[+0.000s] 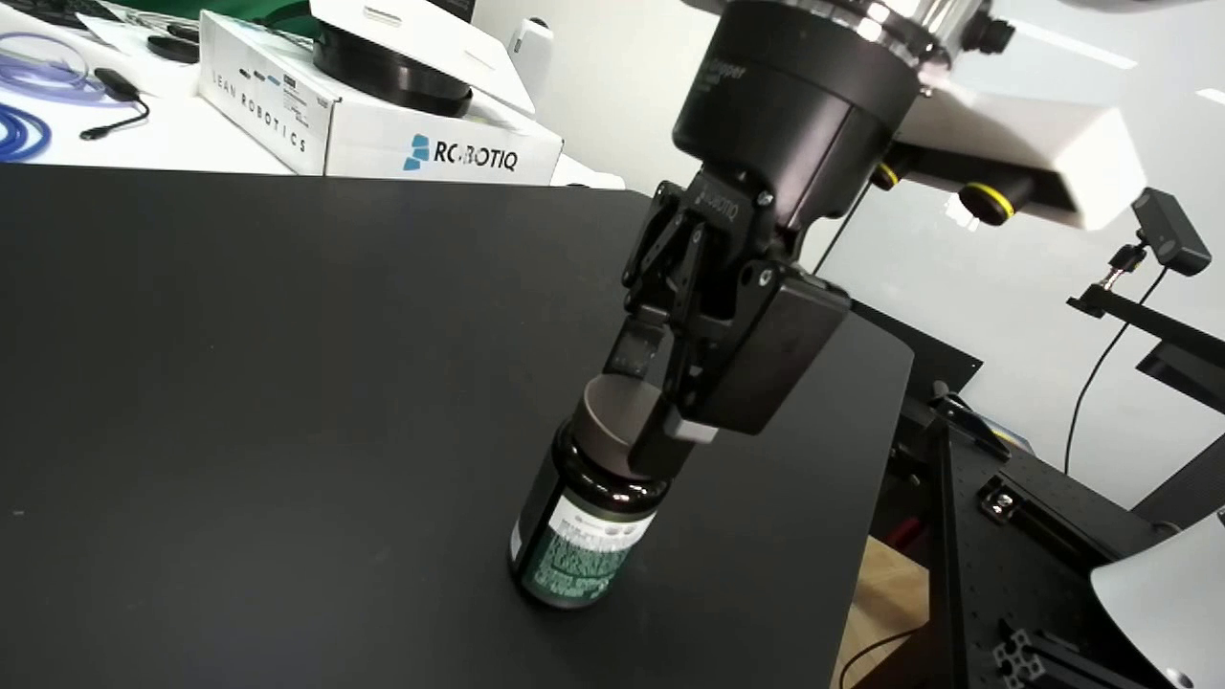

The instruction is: Move the bottle to the bottom left corner of the table

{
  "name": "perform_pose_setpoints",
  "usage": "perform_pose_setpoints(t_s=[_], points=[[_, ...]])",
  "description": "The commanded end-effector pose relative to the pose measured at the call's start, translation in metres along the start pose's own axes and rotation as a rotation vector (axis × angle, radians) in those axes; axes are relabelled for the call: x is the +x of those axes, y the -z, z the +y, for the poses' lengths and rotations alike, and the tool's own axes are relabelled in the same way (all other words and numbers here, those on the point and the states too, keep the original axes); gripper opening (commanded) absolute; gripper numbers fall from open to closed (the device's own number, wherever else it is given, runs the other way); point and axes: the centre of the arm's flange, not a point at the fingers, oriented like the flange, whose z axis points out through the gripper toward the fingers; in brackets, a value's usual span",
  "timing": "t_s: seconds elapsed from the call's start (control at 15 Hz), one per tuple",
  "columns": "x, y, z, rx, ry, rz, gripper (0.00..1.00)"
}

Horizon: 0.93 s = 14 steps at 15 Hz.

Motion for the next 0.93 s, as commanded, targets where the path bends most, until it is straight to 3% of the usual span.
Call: perform_pose_setpoints(t_s=[0.0,0.4,0.53,0.6,0.87], points=[[0.0,0.02,0.003,-0.019,-0.004,0.021,1.0],[0.02,0.091,0.03,-0.036,-0.031,0.092,1.0],[0.019,0.105,0.039,-0.045,-0.028,0.04,1.0],[0.019,0.083,0.03,-0.044,-0.027,0.072,1.0],[0.019,0.084,0.03,-0.043,-0.024,0.066,1.0]])
